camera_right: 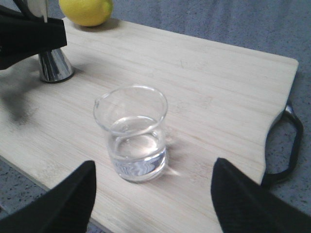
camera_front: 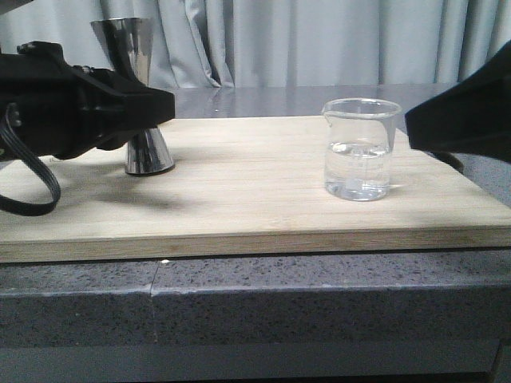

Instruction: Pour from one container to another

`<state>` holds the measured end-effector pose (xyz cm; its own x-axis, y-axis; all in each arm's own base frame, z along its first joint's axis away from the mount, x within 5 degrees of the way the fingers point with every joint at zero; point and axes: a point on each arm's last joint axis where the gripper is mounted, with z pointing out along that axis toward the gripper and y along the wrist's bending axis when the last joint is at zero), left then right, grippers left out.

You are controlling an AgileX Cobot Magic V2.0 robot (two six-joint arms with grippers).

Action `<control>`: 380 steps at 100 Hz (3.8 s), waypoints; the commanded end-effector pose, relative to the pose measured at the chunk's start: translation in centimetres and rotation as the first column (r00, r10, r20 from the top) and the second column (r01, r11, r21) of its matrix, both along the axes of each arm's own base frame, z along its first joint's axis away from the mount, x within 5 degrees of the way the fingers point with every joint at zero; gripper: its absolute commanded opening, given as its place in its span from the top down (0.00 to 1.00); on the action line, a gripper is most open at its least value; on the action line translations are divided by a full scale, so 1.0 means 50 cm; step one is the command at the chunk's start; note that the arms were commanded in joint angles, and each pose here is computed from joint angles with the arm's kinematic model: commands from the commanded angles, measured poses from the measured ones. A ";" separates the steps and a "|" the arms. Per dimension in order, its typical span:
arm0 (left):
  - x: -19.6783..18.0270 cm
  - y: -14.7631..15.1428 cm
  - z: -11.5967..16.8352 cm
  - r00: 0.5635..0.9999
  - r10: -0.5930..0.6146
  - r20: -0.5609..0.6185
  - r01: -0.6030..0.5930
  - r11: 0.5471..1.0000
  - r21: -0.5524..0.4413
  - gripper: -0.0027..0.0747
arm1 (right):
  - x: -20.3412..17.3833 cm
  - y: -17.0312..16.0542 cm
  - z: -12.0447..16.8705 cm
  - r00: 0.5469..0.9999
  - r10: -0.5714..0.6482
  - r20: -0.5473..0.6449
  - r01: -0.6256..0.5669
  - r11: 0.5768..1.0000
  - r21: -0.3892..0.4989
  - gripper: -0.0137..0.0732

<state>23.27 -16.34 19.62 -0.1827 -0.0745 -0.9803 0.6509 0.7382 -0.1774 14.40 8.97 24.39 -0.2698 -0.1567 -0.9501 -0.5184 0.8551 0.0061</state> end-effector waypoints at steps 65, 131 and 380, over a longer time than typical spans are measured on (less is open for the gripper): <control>-0.013 -0.003 0.156 0.983 -0.046 0.175 0.070 0.989 -0.134 0.99 | 0.045 0.047 0.002 0.988 0.036 0.149 -0.041 0.999 0.030 0.32; -0.016 -0.006 0.154 0.985 -0.071 0.157 0.093 0.986 -0.139 0.99 | 0.073 0.068 -0.017 0.974 0.042 0.221 -0.051 0.998 0.035 0.32; -0.016 -0.006 0.153 0.986 -0.071 0.153 0.093 0.986 -0.137 0.99 | 0.108 0.091 -0.058 0.960 0.026 0.278 -0.043 0.997 0.056 0.62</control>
